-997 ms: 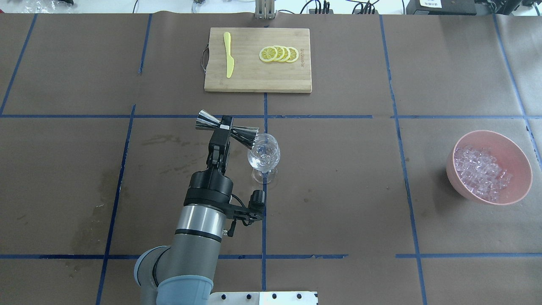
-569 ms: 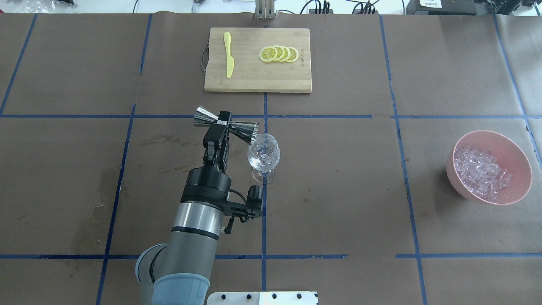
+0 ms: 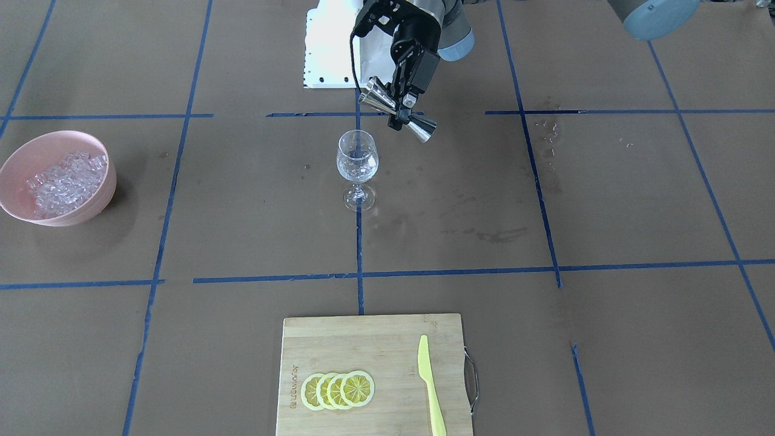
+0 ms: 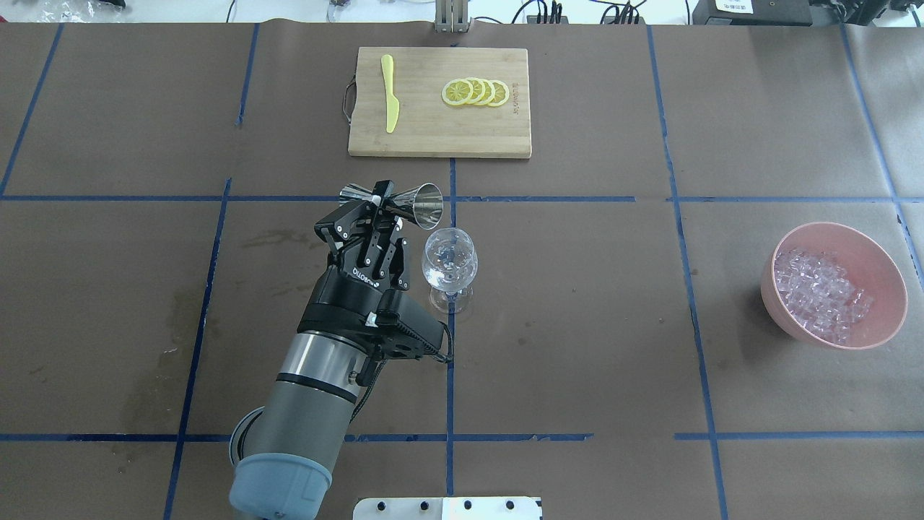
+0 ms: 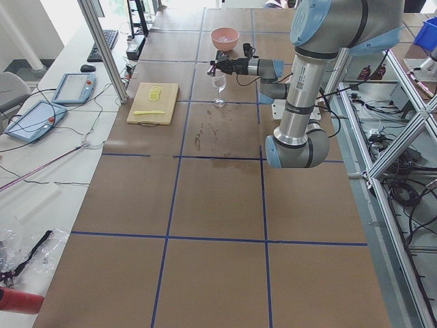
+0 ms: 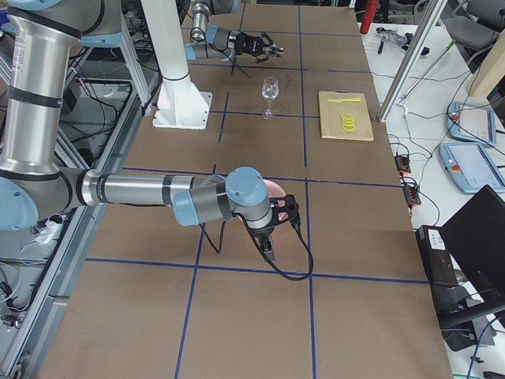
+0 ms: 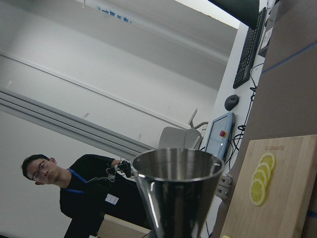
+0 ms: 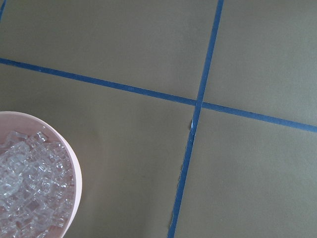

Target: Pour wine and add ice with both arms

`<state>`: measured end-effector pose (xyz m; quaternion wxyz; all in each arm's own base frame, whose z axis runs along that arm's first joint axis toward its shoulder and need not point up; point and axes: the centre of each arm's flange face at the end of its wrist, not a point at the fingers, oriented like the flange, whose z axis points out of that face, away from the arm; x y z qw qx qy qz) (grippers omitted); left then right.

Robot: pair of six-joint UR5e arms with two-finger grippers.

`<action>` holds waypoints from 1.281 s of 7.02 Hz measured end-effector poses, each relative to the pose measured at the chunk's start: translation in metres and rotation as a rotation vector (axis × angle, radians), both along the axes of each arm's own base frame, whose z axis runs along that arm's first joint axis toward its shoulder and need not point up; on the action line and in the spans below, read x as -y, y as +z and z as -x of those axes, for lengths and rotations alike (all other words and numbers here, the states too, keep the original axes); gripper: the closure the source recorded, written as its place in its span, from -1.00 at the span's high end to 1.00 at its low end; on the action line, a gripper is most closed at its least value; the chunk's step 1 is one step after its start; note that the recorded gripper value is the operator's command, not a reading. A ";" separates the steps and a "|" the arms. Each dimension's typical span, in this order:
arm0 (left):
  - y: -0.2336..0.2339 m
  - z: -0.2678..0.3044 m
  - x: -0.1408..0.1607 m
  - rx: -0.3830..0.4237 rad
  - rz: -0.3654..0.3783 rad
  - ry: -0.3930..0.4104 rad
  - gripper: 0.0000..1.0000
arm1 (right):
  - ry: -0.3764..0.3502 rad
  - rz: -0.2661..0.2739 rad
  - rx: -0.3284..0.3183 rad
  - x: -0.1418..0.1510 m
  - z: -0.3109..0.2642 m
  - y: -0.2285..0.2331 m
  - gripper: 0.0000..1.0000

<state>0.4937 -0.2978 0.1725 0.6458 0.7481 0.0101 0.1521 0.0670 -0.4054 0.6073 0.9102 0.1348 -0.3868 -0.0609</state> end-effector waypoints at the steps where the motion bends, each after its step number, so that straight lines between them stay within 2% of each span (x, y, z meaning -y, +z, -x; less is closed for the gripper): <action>1: 0.017 0.008 -0.001 -0.072 -0.005 0.028 -1.00 | 0.000 -0.002 0.000 0.001 0.000 -0.001 1.00; 4: 0.103 0.046 -0.010 -0.174 -0.048 0.127 -1.00 | -0.001 -0.005 0.000 0.001 0.000 -0.001 1.00; 6: 0.158 0.080 -0.019 -0.250 -0.045 0.224 -1.00 | -0.001 -0.004 0.000 0.001 0.000 -0.001 1.00; 8: 0.201 0.126 -0.032 -0.368 0.017 0.349 -1.00 | -0.001 -0.004 0.000 0.001 0.000 -0.001 1.00; 9: 0.221 0.143 -0.036 -0.447 0.073 0.390 -1.00 | -0.001 -0.005 0.000 0.001 0.000 -0.002 1.00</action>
